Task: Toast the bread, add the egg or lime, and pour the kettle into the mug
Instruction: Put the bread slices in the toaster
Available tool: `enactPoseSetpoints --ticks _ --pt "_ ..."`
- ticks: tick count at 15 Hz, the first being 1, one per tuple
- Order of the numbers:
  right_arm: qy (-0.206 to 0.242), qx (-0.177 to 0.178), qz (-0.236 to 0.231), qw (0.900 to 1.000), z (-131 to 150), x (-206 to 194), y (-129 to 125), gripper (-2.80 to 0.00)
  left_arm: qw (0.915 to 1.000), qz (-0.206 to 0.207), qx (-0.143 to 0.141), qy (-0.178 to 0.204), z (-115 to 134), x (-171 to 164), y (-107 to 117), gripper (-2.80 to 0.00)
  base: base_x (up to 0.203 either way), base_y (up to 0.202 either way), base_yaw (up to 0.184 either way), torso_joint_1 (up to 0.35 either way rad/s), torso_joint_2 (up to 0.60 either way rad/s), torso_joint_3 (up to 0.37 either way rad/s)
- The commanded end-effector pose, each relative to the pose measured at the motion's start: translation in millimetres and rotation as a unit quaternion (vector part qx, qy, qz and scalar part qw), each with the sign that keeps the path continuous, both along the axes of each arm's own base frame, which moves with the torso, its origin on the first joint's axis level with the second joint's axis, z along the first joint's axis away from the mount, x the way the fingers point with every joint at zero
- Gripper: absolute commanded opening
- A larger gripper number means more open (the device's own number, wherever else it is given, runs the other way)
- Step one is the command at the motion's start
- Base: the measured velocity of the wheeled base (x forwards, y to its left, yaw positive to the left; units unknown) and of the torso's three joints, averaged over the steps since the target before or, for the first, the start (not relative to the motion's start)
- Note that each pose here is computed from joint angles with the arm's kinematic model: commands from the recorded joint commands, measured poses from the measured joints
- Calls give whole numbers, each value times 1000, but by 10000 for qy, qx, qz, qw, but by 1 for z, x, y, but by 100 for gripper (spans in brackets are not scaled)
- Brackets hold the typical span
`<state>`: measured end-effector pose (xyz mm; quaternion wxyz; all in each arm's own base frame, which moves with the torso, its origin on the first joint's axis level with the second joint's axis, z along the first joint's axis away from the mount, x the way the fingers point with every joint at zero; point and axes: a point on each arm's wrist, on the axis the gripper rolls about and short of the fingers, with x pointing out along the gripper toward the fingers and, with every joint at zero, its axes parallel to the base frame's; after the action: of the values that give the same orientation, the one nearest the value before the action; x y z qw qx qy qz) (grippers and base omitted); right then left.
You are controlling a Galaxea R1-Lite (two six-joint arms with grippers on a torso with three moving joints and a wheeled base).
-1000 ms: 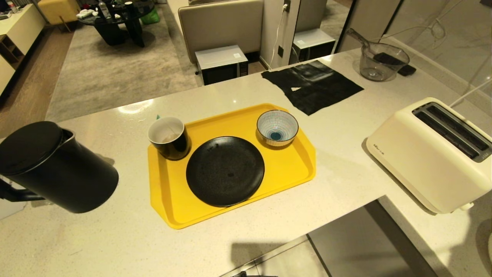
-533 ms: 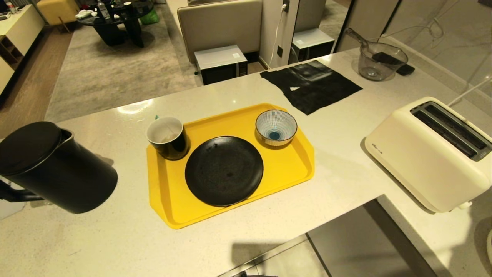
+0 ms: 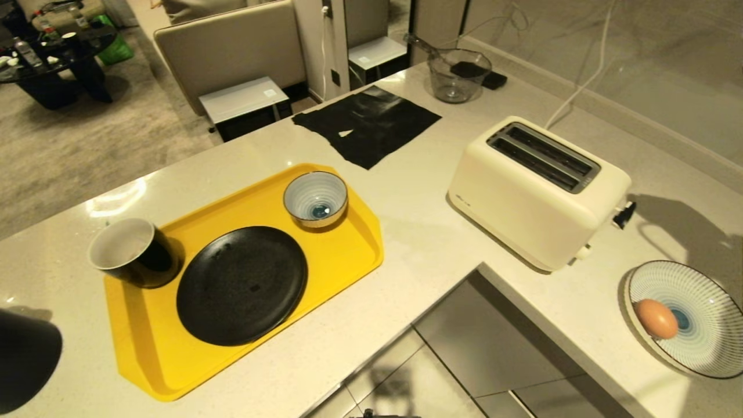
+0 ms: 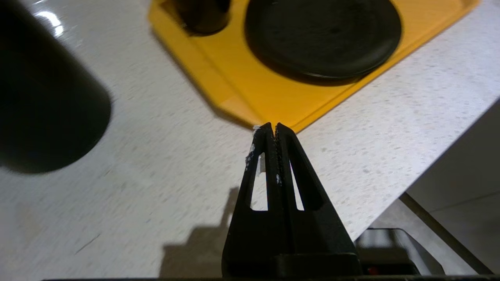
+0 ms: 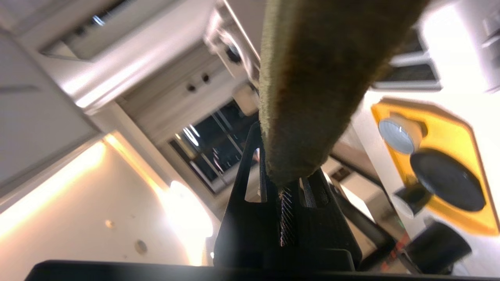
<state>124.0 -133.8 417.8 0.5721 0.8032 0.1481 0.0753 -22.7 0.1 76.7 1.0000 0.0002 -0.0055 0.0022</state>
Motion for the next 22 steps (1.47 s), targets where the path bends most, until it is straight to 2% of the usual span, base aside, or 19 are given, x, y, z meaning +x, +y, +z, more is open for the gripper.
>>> enactPoseSetpoints --ticks 1,7,11,12,14,18,22 --pt "-23 -30 54 10000 0 -3 4 -280 10000 12 -2 2 0 0 0 -280 3 5 -147 7 5 4" --pt "-266 -468 373 9979 11 3 13 -280 10000 14 -2 2 0 0 0 -280 -1 1 -12 -3 -1 1" --pt "-453 -664 983 9919 22 17 40 -280 10000 9 -2 2 0 0 0 -280 0 0 0 0 0 0" --pt "-460 -689 1016 9914 23 22 47 -280 10000 8 -2 2 0 0 0 -280 0 0 0 0 0 0" --pt "-333 -650 981 9925 21 32 62 -280 10000 13 -2 2 0 0 0 -280 0 0 0 0 0 0" --pt "193 -465 1111 9925 10 45 90 -280 10000 9 -2 2 0 0 0 -280 0 0 0 0 0 0" --pt "291 -395 1405 9889 6 42 99 -280 10000 11 -2 2 0 0 0 -280 0 0 0 0 0 0"
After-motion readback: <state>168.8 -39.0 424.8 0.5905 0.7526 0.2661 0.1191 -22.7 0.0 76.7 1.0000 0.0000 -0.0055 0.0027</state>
